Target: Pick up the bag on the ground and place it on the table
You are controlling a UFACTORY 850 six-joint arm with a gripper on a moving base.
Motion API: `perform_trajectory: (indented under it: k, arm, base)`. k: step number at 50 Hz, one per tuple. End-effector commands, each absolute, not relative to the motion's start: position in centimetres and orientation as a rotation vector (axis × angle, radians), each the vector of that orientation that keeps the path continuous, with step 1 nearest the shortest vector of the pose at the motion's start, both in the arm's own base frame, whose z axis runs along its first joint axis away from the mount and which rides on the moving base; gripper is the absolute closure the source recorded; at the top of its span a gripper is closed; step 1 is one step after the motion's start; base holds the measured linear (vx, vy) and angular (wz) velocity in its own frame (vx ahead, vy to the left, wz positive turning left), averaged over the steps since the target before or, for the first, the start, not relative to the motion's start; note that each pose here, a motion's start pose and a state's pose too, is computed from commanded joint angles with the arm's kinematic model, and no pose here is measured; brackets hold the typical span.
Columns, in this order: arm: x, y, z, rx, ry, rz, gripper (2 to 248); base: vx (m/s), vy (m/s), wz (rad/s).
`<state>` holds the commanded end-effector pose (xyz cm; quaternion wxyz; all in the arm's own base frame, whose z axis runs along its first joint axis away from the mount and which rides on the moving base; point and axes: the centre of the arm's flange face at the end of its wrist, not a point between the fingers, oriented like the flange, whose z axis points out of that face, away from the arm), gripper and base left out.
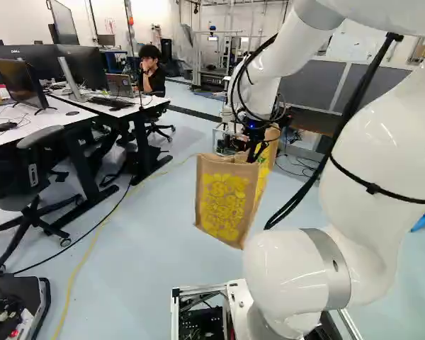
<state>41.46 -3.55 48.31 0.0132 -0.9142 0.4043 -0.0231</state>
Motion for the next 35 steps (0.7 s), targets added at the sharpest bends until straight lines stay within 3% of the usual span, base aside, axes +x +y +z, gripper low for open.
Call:
perform_trajectory:
  k: [35]
  arm:
    - [40.6,-3.2,53.6,-2.848,1.246,-0.089,229]
  base:
    - [0.0,0.0,0.0]
